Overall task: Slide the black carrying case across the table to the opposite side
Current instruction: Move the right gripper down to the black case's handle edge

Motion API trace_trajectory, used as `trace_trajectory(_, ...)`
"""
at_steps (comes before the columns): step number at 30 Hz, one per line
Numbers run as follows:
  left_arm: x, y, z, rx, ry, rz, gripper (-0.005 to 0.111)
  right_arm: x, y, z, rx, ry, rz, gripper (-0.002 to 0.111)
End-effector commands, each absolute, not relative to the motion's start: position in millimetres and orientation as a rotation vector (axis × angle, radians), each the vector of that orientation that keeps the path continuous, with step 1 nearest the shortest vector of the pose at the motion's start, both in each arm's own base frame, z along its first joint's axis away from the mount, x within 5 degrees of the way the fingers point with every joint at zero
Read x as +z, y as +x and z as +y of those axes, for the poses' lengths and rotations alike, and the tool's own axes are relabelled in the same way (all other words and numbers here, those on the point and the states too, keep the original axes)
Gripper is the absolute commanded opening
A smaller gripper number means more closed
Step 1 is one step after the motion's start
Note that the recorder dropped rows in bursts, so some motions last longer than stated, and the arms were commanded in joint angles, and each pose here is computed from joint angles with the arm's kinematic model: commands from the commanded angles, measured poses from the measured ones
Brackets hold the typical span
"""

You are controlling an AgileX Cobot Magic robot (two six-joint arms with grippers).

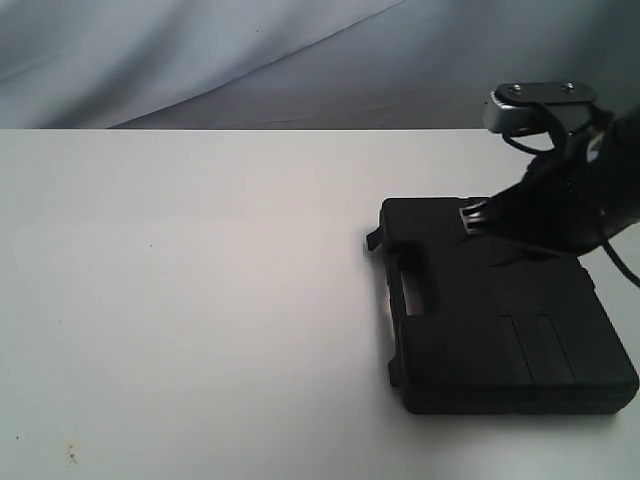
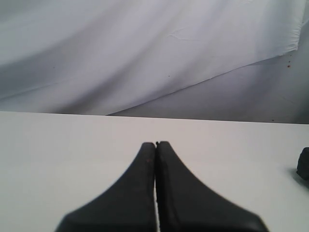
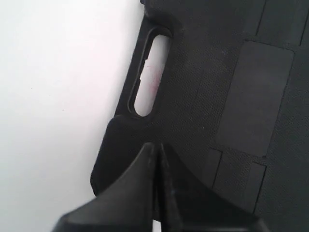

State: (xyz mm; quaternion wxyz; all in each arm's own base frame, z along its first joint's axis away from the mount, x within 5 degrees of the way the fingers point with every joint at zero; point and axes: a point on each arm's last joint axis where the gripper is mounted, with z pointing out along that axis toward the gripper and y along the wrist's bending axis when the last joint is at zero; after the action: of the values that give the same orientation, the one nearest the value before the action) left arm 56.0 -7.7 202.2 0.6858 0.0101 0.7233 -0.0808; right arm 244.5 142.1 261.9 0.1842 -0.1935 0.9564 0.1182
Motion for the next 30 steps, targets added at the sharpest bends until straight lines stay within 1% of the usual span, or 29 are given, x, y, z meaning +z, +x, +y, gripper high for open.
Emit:
trace_trajectory(1,201,56,-7,-0.183,0.015,1.618,0.000,265,260,154,0.352,-0.559,2.755,0.000)
trace_trajectory(10,201,56,-7,-0.183,0.015,1.618,0.000,264,293,173,0.348,-0.543,2.837,0.000)
trace_trajectory(17,201,56,-7,-0.183,0.015,1.618,0.000,260,304,206,0.290,-0.587,2.828,0.000)
trace_trajectory(22,201,56,-7,-0.183,0.015,1.618,0.000,243,313,224,0.275,-0.555,2.899,0.000)
trace_trajectory(30,201,56,-7,-0.183,0.015,1.618,0.000,217,319,230,0.256,-0.430,3.011,0.000)
